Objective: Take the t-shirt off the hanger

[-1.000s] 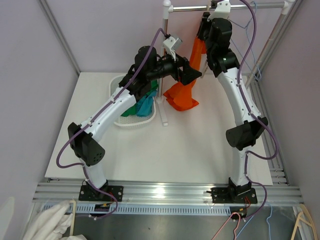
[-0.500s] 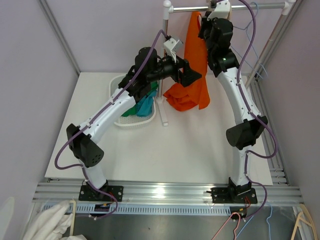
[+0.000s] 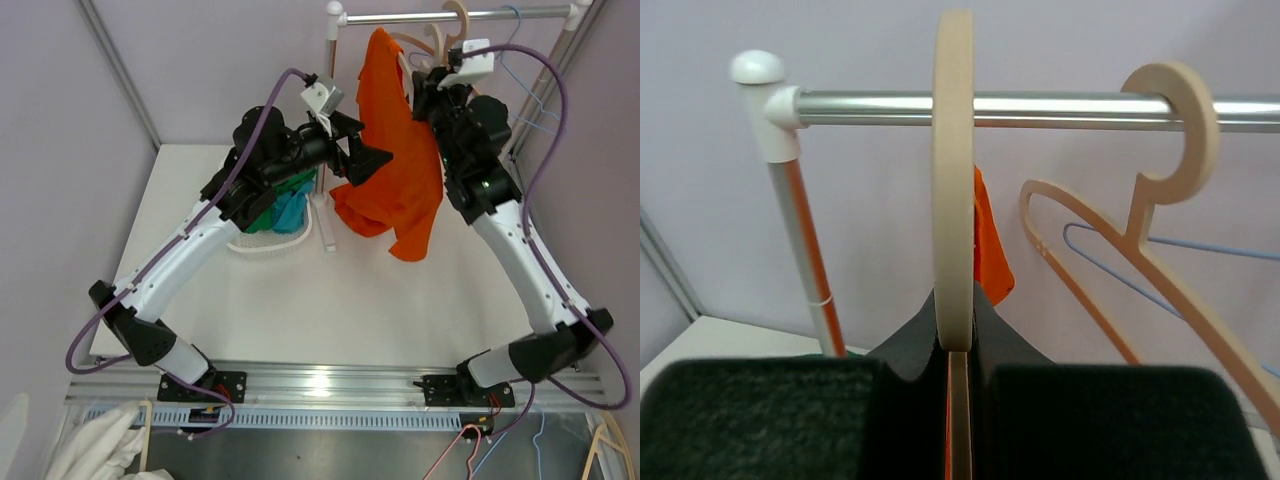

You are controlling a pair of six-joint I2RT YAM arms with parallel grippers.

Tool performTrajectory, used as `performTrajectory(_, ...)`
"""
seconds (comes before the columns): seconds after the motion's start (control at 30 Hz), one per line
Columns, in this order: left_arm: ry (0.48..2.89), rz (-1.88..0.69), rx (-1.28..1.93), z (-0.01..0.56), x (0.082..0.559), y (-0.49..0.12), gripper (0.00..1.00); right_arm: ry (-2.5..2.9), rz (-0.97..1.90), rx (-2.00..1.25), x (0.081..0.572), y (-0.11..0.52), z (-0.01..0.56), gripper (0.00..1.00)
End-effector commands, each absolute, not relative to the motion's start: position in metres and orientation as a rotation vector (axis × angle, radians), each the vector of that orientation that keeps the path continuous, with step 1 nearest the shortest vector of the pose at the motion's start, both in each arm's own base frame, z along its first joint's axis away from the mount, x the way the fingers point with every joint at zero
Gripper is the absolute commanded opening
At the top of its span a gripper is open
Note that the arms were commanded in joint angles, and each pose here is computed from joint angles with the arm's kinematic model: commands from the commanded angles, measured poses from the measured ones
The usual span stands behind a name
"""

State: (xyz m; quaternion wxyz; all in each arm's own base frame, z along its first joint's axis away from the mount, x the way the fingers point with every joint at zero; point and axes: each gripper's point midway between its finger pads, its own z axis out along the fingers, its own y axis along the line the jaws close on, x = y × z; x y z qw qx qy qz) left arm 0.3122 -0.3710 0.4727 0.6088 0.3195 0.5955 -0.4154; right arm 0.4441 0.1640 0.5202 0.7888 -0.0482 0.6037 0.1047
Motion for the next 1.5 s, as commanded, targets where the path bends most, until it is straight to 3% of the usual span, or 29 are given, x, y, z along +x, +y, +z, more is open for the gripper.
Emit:
performTrajectory(0.0,1.314,-0.910,0.713,0.493,0.300,-0.354,1.00,1.102,0.296,-0.064,0.392,0.151,0.572,0.00)
performTrajectory(0.17,1.337,-0.913,0.723,0.486,0.288,-0.352,1.00,1.236,0.348,-0.062,0.377,0.157,0.536,0.00)
performTrajectory(0.33,1.359,-0.888,0.784,0.454,0.247,-0.365,0.99,1.415,0.257,0.274,0.373,0.139,0.489,0.00)
performTrajectory(0.5,1.338,-0.878,0.720,0.446,0.200,-0.332,1.00,1.442,0.059,0.592,0.351,0.121,0.474,0.00)
performTrajectory(0.7,1.353,-0.871,0.712,0.430,0.148,-0.286,1.00,1.416,0.012,0.644,0.319,0.153,0.478,0.00)
performTrajectory(1.2,1.472,-0.825,0.743,0.361,0.139,-0.282,1.00,1.429,0.010,0.598,0.310,0.192,0.496,0.00)
performTrajectory(1.47,1.426,-0.851,0.740,0.362,0.126,-0.285,0.99,1.425,0.005,0.563,0.322,0.208,0.501,0.00)
